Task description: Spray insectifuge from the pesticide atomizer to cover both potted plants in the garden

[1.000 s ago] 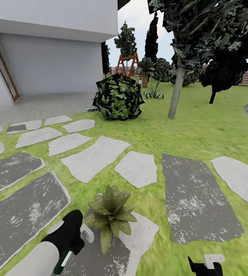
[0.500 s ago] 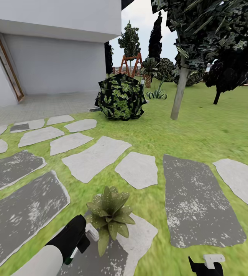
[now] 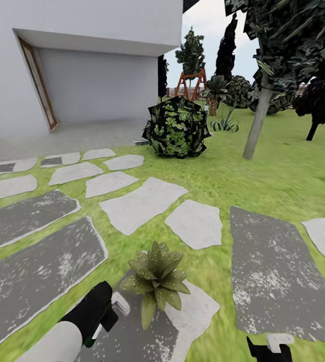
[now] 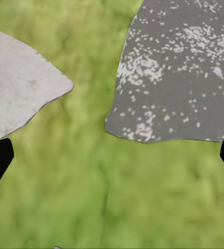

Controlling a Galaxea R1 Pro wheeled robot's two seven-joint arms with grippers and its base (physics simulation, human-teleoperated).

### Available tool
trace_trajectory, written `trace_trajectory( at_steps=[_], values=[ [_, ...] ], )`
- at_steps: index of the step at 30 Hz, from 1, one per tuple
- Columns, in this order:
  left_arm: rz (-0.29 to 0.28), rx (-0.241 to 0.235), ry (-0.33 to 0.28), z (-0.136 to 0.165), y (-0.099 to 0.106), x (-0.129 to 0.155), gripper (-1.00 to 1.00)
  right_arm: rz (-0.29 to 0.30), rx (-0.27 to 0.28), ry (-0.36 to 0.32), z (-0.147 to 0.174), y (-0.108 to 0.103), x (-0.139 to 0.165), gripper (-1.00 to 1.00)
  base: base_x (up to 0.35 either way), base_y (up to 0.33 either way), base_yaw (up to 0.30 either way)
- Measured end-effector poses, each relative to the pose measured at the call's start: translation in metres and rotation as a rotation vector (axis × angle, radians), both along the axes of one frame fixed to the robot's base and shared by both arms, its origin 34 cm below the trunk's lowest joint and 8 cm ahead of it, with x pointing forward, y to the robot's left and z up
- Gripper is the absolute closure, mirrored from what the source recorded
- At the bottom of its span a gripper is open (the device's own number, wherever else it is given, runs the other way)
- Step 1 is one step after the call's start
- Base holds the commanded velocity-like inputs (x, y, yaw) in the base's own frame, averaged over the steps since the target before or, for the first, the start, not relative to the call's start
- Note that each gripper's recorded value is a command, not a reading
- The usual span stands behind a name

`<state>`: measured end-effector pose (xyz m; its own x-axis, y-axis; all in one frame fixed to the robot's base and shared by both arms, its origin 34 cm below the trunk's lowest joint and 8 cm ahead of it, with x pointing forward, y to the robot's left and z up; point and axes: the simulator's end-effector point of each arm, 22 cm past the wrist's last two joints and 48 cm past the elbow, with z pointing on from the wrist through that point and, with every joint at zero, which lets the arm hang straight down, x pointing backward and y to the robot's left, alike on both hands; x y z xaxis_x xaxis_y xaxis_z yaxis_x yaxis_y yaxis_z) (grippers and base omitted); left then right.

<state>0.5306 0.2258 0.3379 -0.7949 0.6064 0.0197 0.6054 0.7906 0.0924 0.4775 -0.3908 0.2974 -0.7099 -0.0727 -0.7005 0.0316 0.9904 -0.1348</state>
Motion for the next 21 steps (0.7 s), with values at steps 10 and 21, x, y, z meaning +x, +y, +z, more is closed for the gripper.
trace_trajectory(
  at_steps=[10,21],
  values=[
    [0.135,-0.065,0.043,-0.012,0.005,-0.022,1.00,0.000,-0.001,-0.001,0.000,0.000,0.000,-1.00,0.000,0.000,0.244],
    [0.128,-0.075,0.053,-0.015,-0.005,-0.027,1.00,0.001,0.000,-0.001,0.000,0.000,0.000,-1.00,-0.005,-0.197,0.018]
  ],
)
